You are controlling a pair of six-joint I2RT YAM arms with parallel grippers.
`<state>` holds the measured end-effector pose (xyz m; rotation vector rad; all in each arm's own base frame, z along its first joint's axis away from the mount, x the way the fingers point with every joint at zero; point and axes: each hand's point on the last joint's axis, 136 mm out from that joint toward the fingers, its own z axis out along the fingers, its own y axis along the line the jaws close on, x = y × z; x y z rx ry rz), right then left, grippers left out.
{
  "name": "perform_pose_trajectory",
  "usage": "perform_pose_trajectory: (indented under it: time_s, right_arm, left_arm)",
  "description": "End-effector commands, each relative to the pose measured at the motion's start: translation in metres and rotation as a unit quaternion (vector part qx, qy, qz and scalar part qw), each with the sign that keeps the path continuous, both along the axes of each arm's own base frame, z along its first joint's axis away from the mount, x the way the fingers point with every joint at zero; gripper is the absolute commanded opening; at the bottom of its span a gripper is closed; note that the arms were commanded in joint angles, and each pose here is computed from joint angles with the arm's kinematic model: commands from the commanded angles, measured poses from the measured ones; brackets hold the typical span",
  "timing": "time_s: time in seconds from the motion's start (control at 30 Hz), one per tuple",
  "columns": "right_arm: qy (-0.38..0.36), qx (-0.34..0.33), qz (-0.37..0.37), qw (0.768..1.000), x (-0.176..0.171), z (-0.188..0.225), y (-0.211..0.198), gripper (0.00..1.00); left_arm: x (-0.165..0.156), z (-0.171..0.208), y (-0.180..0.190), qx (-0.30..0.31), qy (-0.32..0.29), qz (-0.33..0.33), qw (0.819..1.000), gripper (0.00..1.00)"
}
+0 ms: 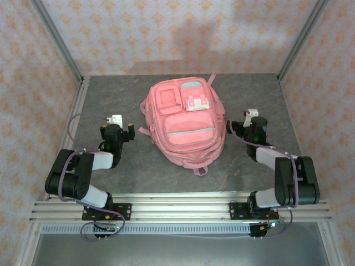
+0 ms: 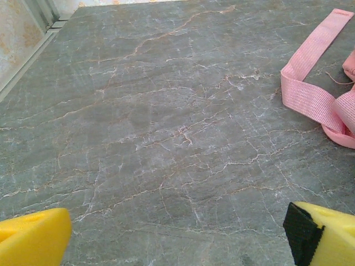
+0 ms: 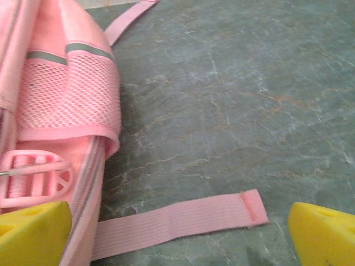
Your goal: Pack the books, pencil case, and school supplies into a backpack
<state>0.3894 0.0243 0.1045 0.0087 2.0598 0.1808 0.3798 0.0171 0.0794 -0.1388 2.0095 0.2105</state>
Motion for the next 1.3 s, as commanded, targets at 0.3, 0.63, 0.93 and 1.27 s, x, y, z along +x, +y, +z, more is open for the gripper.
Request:
perform_pose_trajectory:
  time_s: [0.3, 0.63, 0.93, 1.27]
  right_arm:
    - [-0.117, 0.044, -0.102, 0.987, -0.042, 0.025, -0.042, 1.0]
    - [-0.039, -0.005, -0.056, 0.998, 0.005, -0.019, -0.024, 0.99]
    - [-0.056, -0.028, -0.196, 0.979, -0.001, -0.013, -0.064, 0.99]
    - [-0.042, -0.012, -0.134, 0.99, 0.007, -0.016, -0.047, 0.99]
  left_arm:
    - [0.01, 0.016, 0.003, 0.005, -0.032, 0.003, 0.999, 1.0]
    - [0.013, 0.015, 0.004, -0.001, -0.027, 0.002, 1.0, 1.0]
    - [0.013, 0.014, 0.006, -0.007, -0.022, 0.005, 1.0, 1.0]
    - [0.013, 0.015, 0.003, -0.005, -0.021, -0.004, 1.0, 1.0]
